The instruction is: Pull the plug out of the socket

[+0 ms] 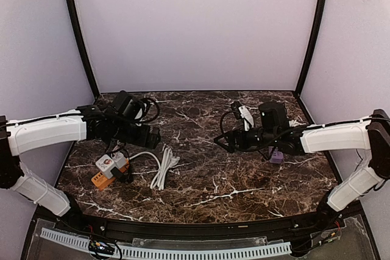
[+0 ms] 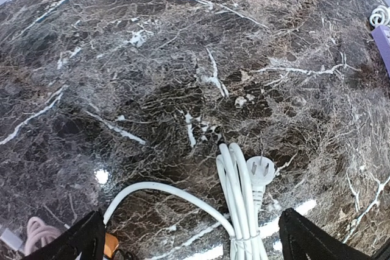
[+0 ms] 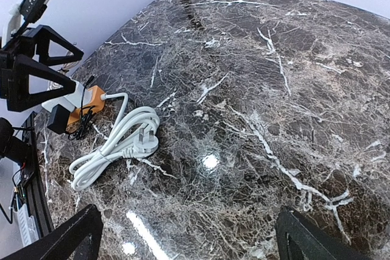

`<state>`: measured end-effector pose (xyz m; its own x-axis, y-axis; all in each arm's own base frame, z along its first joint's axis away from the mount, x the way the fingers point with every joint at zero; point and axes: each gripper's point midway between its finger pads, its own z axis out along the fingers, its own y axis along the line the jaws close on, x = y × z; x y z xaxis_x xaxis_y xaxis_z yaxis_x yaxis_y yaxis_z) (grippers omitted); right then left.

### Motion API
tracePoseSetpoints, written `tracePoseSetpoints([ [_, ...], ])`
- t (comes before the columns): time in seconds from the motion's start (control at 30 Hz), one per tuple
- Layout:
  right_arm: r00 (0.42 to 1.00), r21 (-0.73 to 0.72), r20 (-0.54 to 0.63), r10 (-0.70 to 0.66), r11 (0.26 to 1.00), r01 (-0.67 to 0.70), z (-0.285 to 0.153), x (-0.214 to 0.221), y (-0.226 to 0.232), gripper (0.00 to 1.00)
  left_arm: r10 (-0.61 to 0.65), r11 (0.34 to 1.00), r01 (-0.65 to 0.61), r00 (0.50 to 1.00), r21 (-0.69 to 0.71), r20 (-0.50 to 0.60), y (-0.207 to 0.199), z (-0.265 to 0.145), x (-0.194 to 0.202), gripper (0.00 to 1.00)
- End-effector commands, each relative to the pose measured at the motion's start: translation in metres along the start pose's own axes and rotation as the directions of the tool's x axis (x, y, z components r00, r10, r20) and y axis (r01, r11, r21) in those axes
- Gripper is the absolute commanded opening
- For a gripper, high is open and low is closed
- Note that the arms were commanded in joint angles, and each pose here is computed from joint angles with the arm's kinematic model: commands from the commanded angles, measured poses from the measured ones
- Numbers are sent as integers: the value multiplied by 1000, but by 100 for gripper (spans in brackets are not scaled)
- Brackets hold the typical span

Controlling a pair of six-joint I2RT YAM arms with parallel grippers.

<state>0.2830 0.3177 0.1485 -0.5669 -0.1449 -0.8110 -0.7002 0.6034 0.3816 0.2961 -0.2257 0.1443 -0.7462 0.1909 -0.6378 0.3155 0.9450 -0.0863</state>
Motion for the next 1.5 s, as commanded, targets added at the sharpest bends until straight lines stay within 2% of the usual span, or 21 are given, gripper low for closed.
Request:
tracePoseSetpoints([
  [0.0, 1000, -10, -4, -28, 1000, 28, 1, -7, 10, 99, -31, 997, 31, 1000, -76, 5, 19, -42, -6, 100],
  [0.13, 999, -25, -17, -29, 999, 29, 6, -7, 13, 99, -71, 989, 71, 997, -126, -2, 43, -82, 8, 100],
  [0.27, 999, -51, -18, -34, 998, 33, 11, -7, 17, 99, -148, 972, 136, 988, -194, -47, 72, -102, 34, 100],
  [0.47, 1000, -89, -6, -30, 996, 29, 16, -10, 23, 99, -228, 945, 183, 963, -273, -144, 98, -110, 79, 100],
  [0.57, 1000, -108, 5, -28, 994, 28, 17, -11, 27, 99, -266, 929, 210, 952, -306, -154, 105, -115, 85, 100],
  [0.77, 999, -116, 22, -23, 993, 25, 15, -12, 29, 99, -367, 871, 258, 908, -419, -204, 124, -114, 104, 100],
  [0.97, 999, -125, 29, -17, 992, 20, 14, -10, 30, 99, -451, 829, 345, 878, -440, -161, 128, -104, 110, 100],
  [1.1, 1000, -127, 24, -17, 992, 20, 14, -7, 30, 99, -476, 820, 369, 864, -438, -163, 128, -94, 118, 100],
  [1.17, 1000, -126, 23, -16, 992, 19, 13, -6, 29, 99, -480, 819, 374, 862, -436, -162, 128, -91, 120, 94],
  [1.47, 1000, -147, 25, -1, 989, 4, 12, -5, 33, 99, -507, 815, 410, 847, -410, -160, 126, -72, 131, 87],
])
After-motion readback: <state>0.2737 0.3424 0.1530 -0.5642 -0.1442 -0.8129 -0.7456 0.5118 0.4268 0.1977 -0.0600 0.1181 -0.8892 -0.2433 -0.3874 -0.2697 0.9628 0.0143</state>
